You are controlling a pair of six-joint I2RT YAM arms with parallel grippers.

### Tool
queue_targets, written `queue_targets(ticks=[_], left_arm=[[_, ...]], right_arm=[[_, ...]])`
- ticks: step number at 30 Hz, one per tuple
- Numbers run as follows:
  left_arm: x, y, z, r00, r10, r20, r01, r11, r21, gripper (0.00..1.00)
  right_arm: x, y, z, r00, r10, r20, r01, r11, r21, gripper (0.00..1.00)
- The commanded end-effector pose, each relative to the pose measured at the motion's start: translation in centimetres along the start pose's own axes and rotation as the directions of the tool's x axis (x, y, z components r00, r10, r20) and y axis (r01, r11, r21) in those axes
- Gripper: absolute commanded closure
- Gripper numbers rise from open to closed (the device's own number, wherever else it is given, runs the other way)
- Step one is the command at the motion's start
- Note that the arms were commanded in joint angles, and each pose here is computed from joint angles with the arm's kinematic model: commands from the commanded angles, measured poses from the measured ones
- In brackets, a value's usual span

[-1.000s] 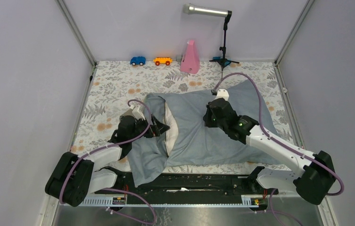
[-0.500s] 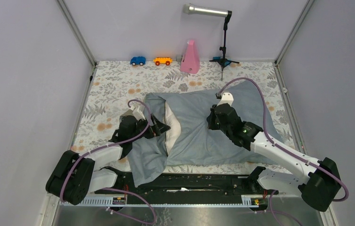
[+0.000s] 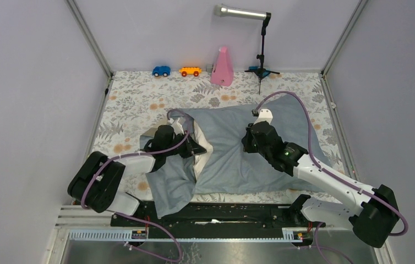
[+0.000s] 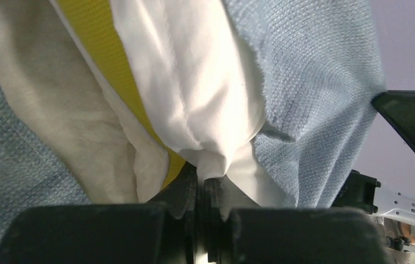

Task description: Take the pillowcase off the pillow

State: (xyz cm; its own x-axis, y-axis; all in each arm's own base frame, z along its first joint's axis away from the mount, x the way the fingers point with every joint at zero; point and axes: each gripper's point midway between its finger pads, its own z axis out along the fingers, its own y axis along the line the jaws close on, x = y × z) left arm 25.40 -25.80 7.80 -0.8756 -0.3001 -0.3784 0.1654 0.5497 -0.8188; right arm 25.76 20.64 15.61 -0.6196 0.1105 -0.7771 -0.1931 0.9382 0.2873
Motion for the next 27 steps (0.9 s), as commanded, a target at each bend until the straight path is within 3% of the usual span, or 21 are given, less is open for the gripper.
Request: queue_targets(ticks=[1, 7, 12, 15, 18, 20, 23, 24, 27], left_arm=[[-3.2, -4.8, -1.3, 0.992, 0.078, 0.101, -0.086, 0.994, 0.074, 1.0], [-7.7, -9.4, -6.1, 0.946, 0.132, 0.297, -0.148, 0.989, 0.03, 1.0], [-11.3, -8.5, -11.3, 0.9, 0.123, 0.419, -0.09, 0.991, -0.098, 1.0], [-12.6, -7.5, -13.9, 0.872, 0.116, 0.476, -0.064, 0.99, -0.124, 1.0], [-12.2, -8.2, -14.3, 0.868, 0.146, 0.474, -0.114, 0.989, -0.096, 1.0], [-11.2, -9.5, -13.7, 0.891, 0.156, 0.426, -0.166, 0.986, -0.014, 1.0], [-9.7, -10.8, -12.5, 0.917, 0.183, 0.353, -0.214, 0.975, 0.05, 1.0], [-9.0, -11.5, -11.9, 0.92, 0.209, 0.331, -0.243, 0.968, 0.063, 1.0], [-7.9, -13.0, -11.1, 0.915, 0.261, 0.307, -0.297, 0.952, 0.076, 1.0]], right_arm=[[-2.2, -2.0, -1.5, 0.997, 0.002, 0.079, -0.011, 0.993, 0.113, 1.0], [-3.3, -6.5, -2.8, 0.982, 0.001, 0.188, -0.058, 0.953, 0.296, 1.0], [-3.7, -13.2, -3.9, 0.96, 0.125, 0.251, -0.231, 0.858, 0.459, 1.0], [-3.8, -15.4, -4.7, 0.94, 0.183, 0.289, -0.307, 0.824, 0.477, 1.0], [-4.6, -13.4, -4.7, 0.942, 0.175, 0.286, -0.275, 0.891, 0.36, 0.98], [-4.9, -10.3, -4.1, 0.963, 0.136, 0.233, -0.184, 0.962, 0.2, 0.77], [-5.3, -5.8, -4.0, 0.985, 0.087, 0.146, -0.086, 0.996, -0.013, 0.25], [-6.3, -4.5, -4.3, 0.987, 0.082, 0.136, -0.074, 0.995, -0.065, 0.18], [-7.4, -0.7, -4.2, 0.997, 0.045, 0.061, -0.031, 0.975, -0.22, 0.14]])
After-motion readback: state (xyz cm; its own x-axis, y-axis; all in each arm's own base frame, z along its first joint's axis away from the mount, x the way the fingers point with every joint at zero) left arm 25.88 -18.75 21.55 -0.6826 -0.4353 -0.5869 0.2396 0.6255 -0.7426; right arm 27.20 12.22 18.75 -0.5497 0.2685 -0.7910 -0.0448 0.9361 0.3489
